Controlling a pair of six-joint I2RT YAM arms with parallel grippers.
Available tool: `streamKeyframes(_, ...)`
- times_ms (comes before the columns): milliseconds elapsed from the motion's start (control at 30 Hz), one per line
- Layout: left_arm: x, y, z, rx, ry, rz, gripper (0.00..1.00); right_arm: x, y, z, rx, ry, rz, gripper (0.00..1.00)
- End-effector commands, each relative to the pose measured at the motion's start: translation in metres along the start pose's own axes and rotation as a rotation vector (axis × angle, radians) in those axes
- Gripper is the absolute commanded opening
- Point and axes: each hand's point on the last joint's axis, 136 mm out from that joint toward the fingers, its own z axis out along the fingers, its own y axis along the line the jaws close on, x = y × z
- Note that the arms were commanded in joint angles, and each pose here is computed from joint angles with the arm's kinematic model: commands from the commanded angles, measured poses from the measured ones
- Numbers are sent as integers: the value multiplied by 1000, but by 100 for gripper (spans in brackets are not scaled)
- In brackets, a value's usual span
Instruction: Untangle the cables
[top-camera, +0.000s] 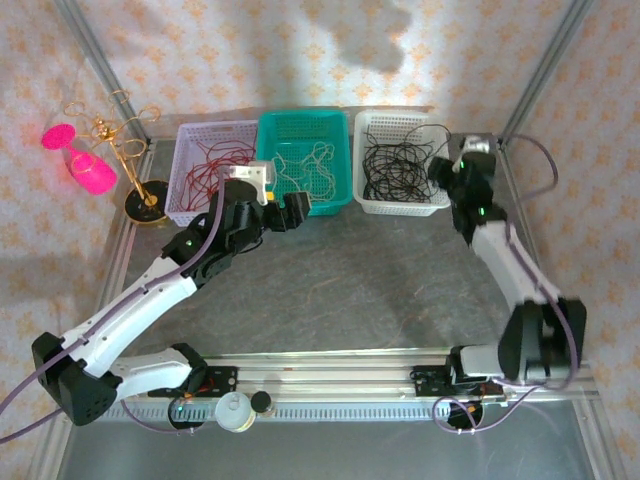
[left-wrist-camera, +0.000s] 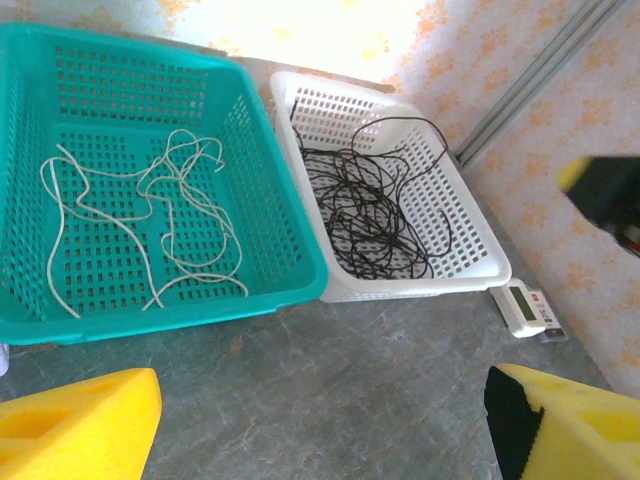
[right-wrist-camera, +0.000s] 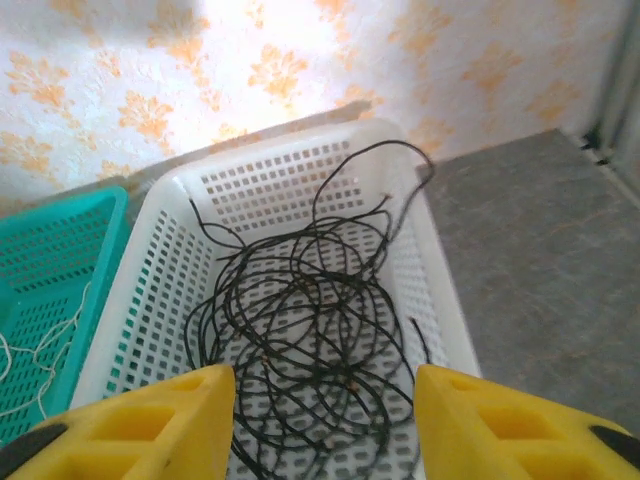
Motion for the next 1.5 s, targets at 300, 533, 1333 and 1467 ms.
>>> streamKeyframes(300, 39, 30, 18, 3, 8, -78, 79, 127, -72, -70, 89, -250, -41, 70)
streamKeyframes(533, 61, 37, 27, 18, 26, -111, 76, 112, -70, -64, 77, -343, -86, 75)
streamKeyframes(1333, 32, 260, -39, -683, -362, 136, 99, 124, -70, -4, 51, -247, -64, 100)
streamKeyframes(1467, 52, 282, -34, -710, -373, 153, 99, 125, -70, -4, 50, -246, -64, 100)
